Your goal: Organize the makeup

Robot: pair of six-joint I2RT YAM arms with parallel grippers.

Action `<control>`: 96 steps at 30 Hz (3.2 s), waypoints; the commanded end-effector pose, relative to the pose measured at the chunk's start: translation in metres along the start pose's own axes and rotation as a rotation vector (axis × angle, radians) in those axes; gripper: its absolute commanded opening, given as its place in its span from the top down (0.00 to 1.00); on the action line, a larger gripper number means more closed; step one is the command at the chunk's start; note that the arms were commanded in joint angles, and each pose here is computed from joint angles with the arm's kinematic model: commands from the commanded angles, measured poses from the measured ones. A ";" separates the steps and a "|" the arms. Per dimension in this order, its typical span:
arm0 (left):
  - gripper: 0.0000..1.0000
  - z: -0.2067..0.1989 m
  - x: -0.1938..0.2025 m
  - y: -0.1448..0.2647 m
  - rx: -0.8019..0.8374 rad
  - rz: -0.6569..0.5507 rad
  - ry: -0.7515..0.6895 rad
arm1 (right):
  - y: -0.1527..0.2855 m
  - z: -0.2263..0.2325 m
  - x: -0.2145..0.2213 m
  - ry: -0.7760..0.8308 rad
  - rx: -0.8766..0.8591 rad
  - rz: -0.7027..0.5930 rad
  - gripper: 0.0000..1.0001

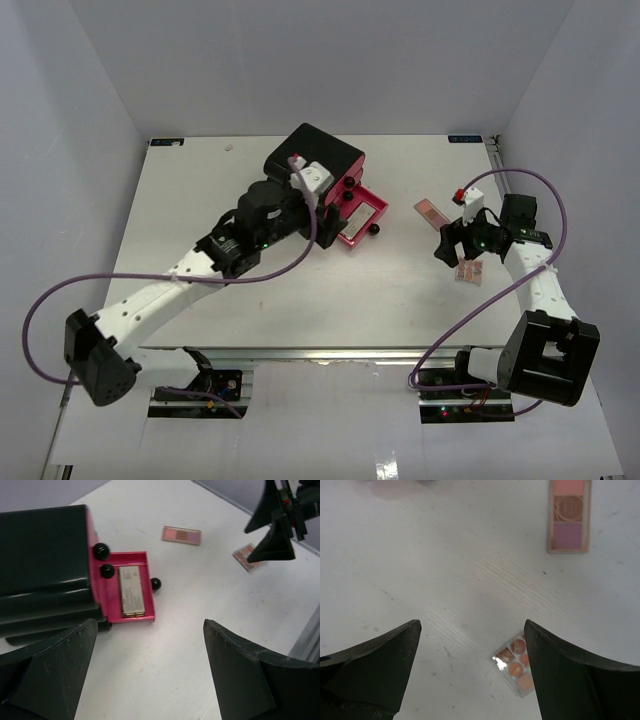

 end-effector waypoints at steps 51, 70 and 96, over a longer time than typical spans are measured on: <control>0.02 0.043 0.048 0.073 -0.159 -0.065 0.037 | -0.160 -0.103 -0.067 0.147 0.176 0.334 0.10; 0.02 0.049 0.053 0.071 -0.177 -0.049 0.043 | -0.170 -0.113 -0.047 0.058 0.097 0.410 0.07; 0.02 0.054 0.052 0.074 -0.200 -0.058 0.045 | -0.121 -0.037 -0.069 0.210 -0.025 0.296 0.72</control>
Point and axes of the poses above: each gripper's point midway between its finger pads, its own y axis back along the fingers, its own z axis along the line the jaws close on, x = y × z, the point moved 6 cm from there along y, back along the fingers
